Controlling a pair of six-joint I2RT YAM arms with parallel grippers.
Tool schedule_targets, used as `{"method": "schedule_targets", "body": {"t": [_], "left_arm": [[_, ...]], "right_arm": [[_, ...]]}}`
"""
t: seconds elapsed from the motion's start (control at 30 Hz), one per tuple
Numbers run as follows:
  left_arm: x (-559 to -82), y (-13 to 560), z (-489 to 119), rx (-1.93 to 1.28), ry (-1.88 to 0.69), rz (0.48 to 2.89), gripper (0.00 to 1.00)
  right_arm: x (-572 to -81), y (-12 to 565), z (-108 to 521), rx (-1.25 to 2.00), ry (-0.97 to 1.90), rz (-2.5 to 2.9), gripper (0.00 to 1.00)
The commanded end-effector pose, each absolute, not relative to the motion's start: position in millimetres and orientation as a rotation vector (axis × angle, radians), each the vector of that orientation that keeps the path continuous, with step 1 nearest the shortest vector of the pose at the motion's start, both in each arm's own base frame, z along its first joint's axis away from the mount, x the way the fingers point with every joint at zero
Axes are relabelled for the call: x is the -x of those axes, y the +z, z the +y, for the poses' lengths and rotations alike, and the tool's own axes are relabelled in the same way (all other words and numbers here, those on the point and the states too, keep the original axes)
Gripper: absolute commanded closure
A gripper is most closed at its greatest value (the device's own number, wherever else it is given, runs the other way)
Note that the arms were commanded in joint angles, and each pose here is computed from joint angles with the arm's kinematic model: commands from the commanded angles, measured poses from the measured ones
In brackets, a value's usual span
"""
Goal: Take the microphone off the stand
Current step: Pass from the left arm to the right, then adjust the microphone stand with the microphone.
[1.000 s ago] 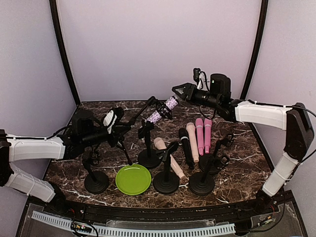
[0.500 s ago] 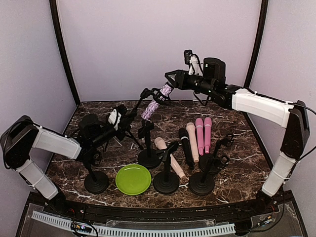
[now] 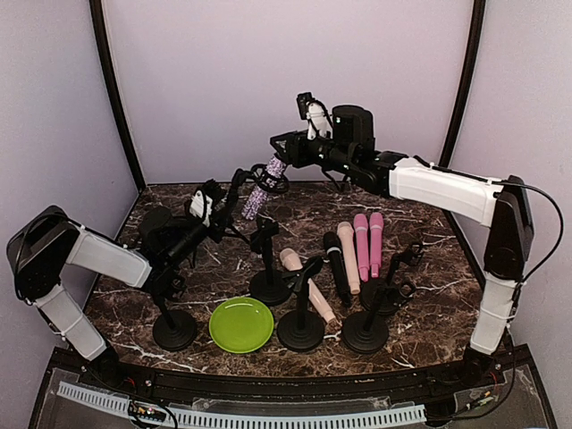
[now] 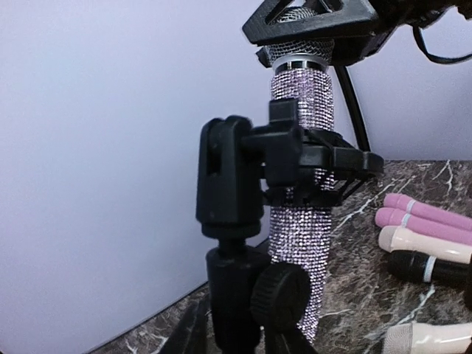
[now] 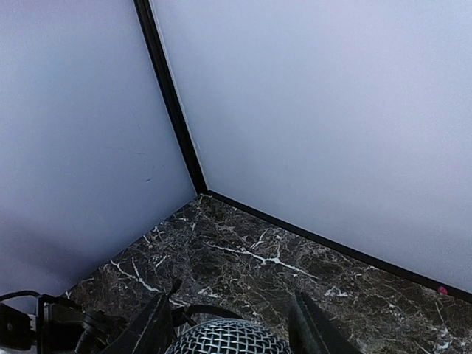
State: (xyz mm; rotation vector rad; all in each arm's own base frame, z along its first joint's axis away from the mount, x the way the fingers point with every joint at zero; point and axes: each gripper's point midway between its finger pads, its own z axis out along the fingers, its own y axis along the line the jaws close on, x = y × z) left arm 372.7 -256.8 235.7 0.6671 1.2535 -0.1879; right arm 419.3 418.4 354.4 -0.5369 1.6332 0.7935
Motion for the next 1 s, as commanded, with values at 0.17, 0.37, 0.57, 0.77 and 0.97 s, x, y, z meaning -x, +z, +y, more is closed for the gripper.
{"method": "schedule_targets", "body": {"t": [0.17,0.37,0.57,0.77,0.97], "left_arm": [[-360.4,189.5,-248.2,-0.739,-0.22,1.368,0.4],[-349.4,202.0,-250.2,-0.756,-0.284,1.384,0.32],[-339.4,193.2,-246.2,-0.768,-0.336,1.49,0.3],[-331.6,185.1,-229.5,-0.724,-0.307,1.545,0.27],[-321.1,208.7,-229.5,-0.693,-0.395,1.581,0.26]], "right_arm": [[-435.8,379.5,435.6,0.472,0.728,1.559,0.75],[-441.4,367.0,448.8,0.486,0.681,1.573,0.75],[-440.0,367.8,458.8,0.497,0.675,1.54,0.75],[-435.3,379.3,470.8,0.524,0.664,1.474,0.75],[-435.5,378.0,483.2,0.564,0.691,1.432,0.75]]}}
